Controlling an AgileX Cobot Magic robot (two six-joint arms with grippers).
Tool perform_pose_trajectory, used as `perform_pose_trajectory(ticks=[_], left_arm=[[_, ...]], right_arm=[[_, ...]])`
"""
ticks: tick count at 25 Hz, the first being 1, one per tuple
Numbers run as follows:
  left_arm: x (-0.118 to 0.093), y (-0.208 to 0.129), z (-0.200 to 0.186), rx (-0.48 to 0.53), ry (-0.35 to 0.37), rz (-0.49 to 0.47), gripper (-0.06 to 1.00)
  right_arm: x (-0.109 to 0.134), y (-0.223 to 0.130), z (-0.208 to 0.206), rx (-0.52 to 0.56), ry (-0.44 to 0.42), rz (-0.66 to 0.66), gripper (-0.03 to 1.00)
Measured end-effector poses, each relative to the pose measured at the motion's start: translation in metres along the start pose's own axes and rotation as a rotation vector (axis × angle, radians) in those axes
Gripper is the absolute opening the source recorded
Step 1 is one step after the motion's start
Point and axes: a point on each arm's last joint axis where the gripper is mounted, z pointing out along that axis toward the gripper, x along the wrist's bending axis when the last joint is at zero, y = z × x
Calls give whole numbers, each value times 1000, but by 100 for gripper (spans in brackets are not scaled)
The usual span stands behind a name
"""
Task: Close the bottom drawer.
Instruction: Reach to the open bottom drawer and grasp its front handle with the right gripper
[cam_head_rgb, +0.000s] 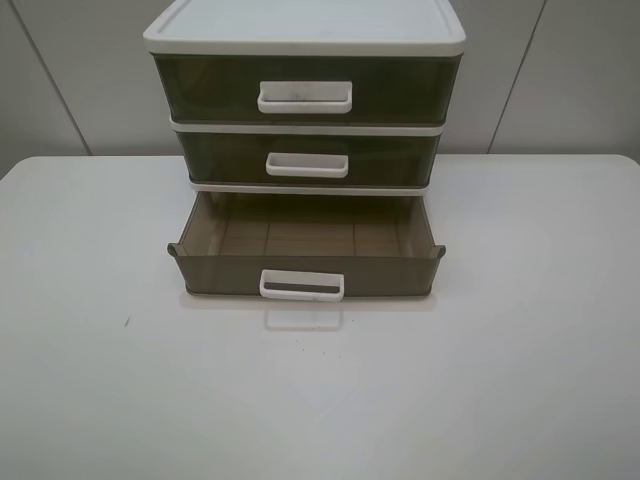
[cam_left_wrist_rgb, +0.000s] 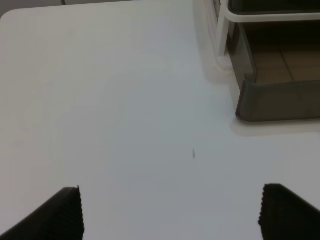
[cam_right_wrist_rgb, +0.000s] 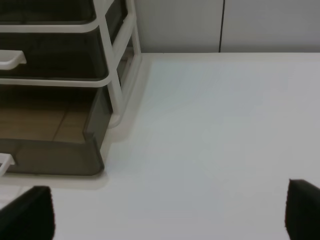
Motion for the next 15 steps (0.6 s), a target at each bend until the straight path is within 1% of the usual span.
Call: perform_pose_trajectory(ticks=[11, 13, 15], left_arm=[[0, 0, 0, 0, 0, 0, 72], [0, 0, 0, 0, 0, 0, 72], [0, 0, 0, 0, 0, 0, 72]], right_arm=[[-1, 0, 0, 0, -6, -2, 80], [0, 2, 4, 28, -6, -2, 80], [0, 7, 15, 101, -8, -2, 80]])
